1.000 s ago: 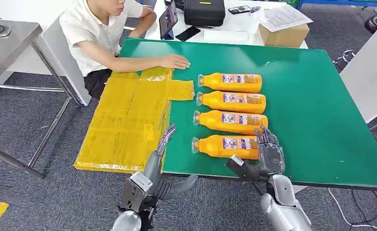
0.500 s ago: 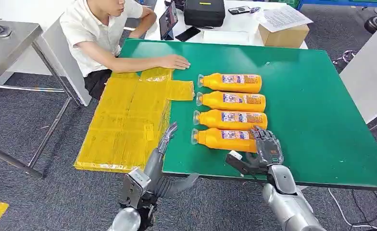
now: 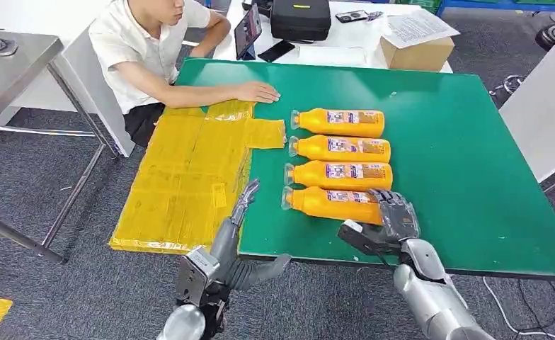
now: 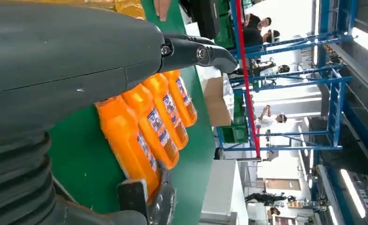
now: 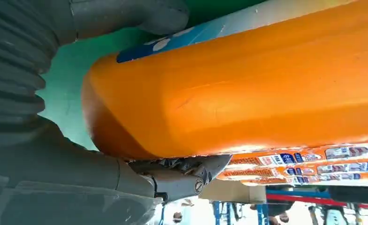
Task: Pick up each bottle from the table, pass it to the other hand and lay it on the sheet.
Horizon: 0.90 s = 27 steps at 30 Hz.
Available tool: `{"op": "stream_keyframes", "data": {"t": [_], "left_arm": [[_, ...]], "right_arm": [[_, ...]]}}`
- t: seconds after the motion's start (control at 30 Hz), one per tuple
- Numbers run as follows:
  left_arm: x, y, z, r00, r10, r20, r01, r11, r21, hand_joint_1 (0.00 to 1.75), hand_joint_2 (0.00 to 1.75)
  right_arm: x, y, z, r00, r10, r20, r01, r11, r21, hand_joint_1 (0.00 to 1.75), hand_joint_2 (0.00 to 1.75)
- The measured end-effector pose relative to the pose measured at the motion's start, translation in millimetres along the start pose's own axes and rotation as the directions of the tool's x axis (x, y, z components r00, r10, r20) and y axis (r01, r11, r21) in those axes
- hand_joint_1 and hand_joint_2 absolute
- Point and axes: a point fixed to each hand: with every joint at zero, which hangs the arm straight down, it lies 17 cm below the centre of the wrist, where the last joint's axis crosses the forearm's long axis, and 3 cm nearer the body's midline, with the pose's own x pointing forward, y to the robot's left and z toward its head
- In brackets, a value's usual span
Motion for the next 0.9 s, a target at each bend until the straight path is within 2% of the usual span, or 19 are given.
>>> {"op": "stream_keyframes", "data": {"t": [0.17, 0.23, 0.3, 0.43, 0.57, 0.7, 0.9], "left_arm": [[3.1, -1.0, 1.0, 1.000, 0.005, 0.007, -0.005, 1.000, -0.001, 0.00, 1.75], [2.2, -0.5, 1.4, 1.000, 0.011, 0.002, -0.011, 1.000, 0.002, 0.00, 1.75], [-1.2, 2.6, 3.9, 1.000, 0.026, -0.012, -0.026, 0.999, 0.021, 0.00, 1.75], [-13.3, 17.6, 7.3, 0.992, 0.103, -0.068, -0.095, 0.990, 0.107, 0.00, 1.75], [-31.8, 37.0, 13.3, 0.970, 0.209, -0.125, -0.178, 0.959, 0.222, 0.00, 1.75], [-55.6, 47.6, 25.9, 0.917, 0.349, -0.195, -0.276, 0.905, 0.322, 0.00, 1.75], [-67.5, 52.9, 32.0, 0.882, 0.414, -0.226, -0.318, 0.876, 0.362, 0.00, 1.75]], "right_arm": [[8.8, 3.0, 8.9, 0.999, -0.031, 0.022, 0.031, 0.999, -0.015, 1.75, 1.75], [14.6, 2.4, 13.7, 0.995, -0.091, 0.039, 0.093, 0.995, -0.033, 1.75, 1.75], [28.8, 1.9, 22.3, 0.976, -0.203, 0.074, 0.207, 0.976, -0.060, 1.75, 1.75], [68.4, -10.6, 37.0, 0.892, -0.427, 0.146, 0.445, 0.886, -0.131, 1.75, 1.75], [95.5, -33.8, 50.1, 0.807, -0.561, 0.183, 0.590, 0.770, -0.243, 1.75, 1.75], [103.6, -65.7, 55.9, 0.741, -0.638, 0.210, 0.663, 0.646, -0.378, 1.75, 1.75], [112.3, -88.3, 58.3, 0.700, -0.671, 0.246, 0.694, 0.557, -0.456, 1.75, 1.75]]}}
